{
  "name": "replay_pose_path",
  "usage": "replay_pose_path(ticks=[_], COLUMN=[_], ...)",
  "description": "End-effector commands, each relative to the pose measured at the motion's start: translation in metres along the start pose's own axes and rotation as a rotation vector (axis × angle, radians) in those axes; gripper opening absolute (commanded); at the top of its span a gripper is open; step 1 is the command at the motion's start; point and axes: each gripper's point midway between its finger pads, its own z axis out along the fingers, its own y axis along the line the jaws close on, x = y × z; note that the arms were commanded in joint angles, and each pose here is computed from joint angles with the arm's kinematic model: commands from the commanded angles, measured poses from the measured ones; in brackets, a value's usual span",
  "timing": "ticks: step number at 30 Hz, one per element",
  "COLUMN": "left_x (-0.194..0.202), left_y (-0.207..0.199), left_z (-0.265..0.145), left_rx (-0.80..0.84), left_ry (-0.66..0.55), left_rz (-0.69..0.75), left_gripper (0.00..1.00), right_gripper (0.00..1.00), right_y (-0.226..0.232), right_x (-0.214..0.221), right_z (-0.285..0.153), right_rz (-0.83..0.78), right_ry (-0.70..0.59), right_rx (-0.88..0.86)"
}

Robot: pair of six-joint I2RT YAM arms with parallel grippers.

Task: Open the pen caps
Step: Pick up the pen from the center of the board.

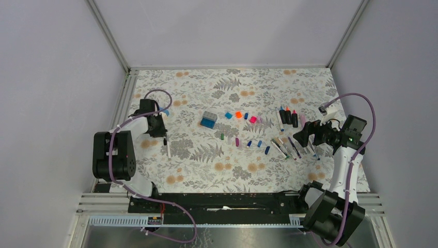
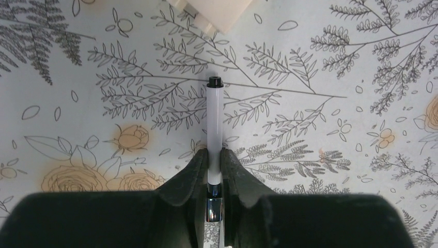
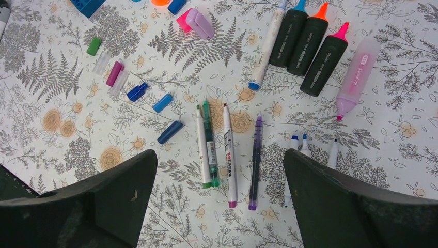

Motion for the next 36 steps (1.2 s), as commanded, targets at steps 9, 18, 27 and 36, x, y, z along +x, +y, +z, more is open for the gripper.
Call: replay_pose_path(ticks=[9, 18, 27, 36], left_x=[-0.015, -0.013, 0.026, 0.069], left_y=[-0.019, -0.087, -0.179, -0.275], left_z=[-0.032, -0.074, -0.119, -0.174], left_rx=[0.071, 0.357, 0.745, 1.192], left_ry=[-0.112, -0.174, -0.215, -0.288], left_rz=[-0.046, -0.047, -0.035, 0.061], left_gripper=[0.13, 0.11, 0.11, 0.11], right_gripper=[1.00, 1.00, 1.00, 1.00], right_y=[0.000, 0.011, 0.034, 0.096], right_x=[-0.003, -0.003, -0.008, -0.009], right_z=[-0.001, 0.001, 0.000, 0.009], right_rz=[-0.034, -0.032, -0.045, -0.099], right_ry=[-0.023, -0.044, -0.091, -0.056], right_rx=[-0.004, -0.067, -0.185, -0.465])
